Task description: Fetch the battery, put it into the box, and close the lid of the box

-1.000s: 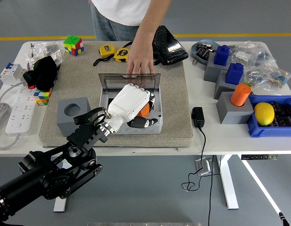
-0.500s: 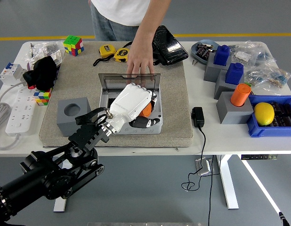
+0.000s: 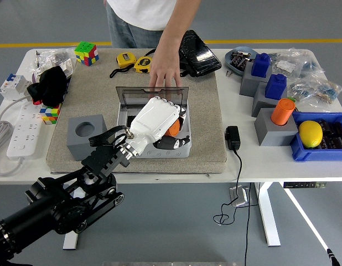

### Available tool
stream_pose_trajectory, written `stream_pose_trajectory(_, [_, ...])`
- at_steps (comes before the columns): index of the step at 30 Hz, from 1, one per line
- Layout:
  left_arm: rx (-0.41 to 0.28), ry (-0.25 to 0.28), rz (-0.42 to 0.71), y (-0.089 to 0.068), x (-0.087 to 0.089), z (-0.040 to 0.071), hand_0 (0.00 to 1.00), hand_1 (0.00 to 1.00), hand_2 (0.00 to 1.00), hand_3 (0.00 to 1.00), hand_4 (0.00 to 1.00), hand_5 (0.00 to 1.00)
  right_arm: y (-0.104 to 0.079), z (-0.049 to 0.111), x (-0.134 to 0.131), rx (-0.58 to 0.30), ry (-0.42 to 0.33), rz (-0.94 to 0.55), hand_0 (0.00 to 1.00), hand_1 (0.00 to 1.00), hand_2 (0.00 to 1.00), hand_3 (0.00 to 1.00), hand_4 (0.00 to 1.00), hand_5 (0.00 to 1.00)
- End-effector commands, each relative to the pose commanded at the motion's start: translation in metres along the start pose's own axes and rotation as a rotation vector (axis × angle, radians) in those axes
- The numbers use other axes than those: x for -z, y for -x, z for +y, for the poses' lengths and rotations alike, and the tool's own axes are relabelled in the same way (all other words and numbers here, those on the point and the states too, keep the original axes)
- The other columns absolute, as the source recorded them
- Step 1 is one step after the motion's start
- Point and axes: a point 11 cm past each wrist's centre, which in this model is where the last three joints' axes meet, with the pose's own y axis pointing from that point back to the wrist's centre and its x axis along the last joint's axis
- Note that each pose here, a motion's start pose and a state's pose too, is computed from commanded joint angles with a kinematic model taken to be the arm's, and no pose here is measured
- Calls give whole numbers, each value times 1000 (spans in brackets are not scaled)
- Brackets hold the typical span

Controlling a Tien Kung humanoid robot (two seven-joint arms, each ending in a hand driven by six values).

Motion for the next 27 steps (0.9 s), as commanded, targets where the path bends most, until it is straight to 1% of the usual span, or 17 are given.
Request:
stream_pose_trajectory(2, [8,6,-2,1,0,1,35,13,58,52,766,178,0,0,0,0,0,0,809,771,750,789,998,998])
stream_pose_trajectory(3, [14,12,-3,2,0,1,126,161,215,220,948,382,0,0,0,0,0,0,808,772,750,790,998,998])
stream_pose_trajectory(5, [34,36,8,4,-1,2,126,161,215,220,948,382,0,0,0,0,0,0,808,772,750,790,998,998])
stream_pose_trajectory(8, [59,46,27,8,-3,3,126,161,215,220,948,382,0,0,0,0,1,0,808,772,750,790,998,998])
stream_pose_trajectory(9, [63,46,30,9,-3,3,390,621,569,517,993,486,0,0,0,0,0,0,808,771,750,789,998,998])
stream_pose_trajectory(11, [71,47,43,10,-2,4,390,621,569,517,993,486,0,0,0,0,-1,-1,808,771,750,789,998,998])
stream_pose_trajectory(14, [68,49,52,9,-2,4,390,621,569,517,993,486,0,0,1,0,-3,-2,808,771,750,789,998,998])
stream_pose_trajectory(15, [67,48,51,8,-2,4,727,803,776,755,998,556,0,0,1,1,-2,-1,808,770,750,789,998,998])
stream_pose_trajectory(20, [60,39,48,4,-1,1,727,803,776,755,998,556,1,0,0,2,-1,0,808,770,750,789,998,998])
stream_pose_trajectory(21, [53,42,49,3,-1,2,862,910,890,855,998,625,1,0,0,2,-1,0,808,771,749,788,998,998])
stream_pose_trajectory(26, [-15,63,68,-10,-7,0,862,910,890,855,998,625,-1,0,0,0,0,1,808,771,749,788,998,998])
stream_pose_trajectory(27, [-35,69,76,-14,-10,-2,960,989,966,956,998,706,-1,0,0,0,2,2,808,770,749,789,998,998])
